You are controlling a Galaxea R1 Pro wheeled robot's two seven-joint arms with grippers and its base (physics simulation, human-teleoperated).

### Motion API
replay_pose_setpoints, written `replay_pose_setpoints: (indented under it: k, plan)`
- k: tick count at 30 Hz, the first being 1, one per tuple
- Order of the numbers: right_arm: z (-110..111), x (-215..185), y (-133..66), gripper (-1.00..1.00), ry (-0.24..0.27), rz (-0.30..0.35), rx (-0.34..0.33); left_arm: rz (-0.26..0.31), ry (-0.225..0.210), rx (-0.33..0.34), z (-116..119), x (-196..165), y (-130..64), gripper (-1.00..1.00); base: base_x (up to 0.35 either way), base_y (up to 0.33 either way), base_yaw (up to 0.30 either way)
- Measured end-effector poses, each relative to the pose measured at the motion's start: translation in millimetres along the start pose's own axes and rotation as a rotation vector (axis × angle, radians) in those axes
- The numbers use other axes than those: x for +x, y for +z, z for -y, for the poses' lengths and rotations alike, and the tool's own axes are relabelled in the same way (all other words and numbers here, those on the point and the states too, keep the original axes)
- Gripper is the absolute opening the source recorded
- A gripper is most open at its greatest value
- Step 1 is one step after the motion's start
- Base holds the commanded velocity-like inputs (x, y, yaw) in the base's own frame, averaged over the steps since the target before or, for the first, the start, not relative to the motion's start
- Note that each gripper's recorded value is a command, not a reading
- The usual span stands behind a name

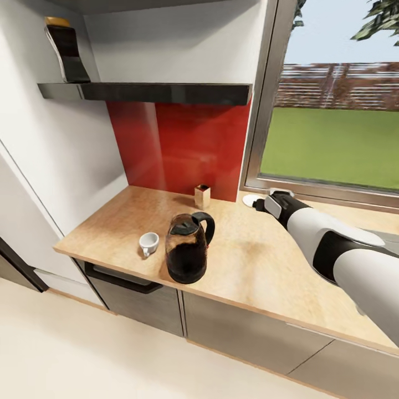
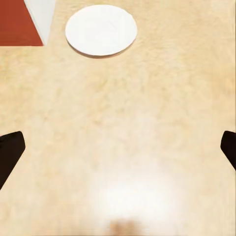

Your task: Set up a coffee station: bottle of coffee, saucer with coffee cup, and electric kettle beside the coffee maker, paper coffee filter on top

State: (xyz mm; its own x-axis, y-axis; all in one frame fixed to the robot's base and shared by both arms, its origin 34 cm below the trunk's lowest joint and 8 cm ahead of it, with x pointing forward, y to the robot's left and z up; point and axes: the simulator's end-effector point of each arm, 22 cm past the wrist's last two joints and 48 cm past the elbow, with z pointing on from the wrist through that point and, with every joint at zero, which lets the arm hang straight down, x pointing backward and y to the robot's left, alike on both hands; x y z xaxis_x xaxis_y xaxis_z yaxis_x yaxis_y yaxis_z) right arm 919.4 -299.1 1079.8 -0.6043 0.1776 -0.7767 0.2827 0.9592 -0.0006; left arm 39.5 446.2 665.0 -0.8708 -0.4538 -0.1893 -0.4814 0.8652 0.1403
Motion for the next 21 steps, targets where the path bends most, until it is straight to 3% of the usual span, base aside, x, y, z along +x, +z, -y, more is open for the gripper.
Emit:
replay_pose_setpoints:
  k: [1, 15, 21]
  plan:
    - [14.3, -6.7, 0.4, 1.0, 0.019, 0.025, 0.034, 0.002, 0.0, 0.001, 0.4, -0.2, 0.1, 1.0, 0.288, 0.147, 0.0]
    - [17.0, -20.9, 0.3, 1.0, 0.037, 0.089, 0.04, -0.001, -0.001, 0.005, 3.3, 1.6, 0.1, 1.0, 0.309, 0.142, 0.0]
    - [24.5, -22.9, 1.7, 1.0, 0.041, 0.094, 0.049, -0.002, -0.002, 0.005, 3.9, 1.7, 0.3, 1.0, 0.108, 0.047, -0.152]
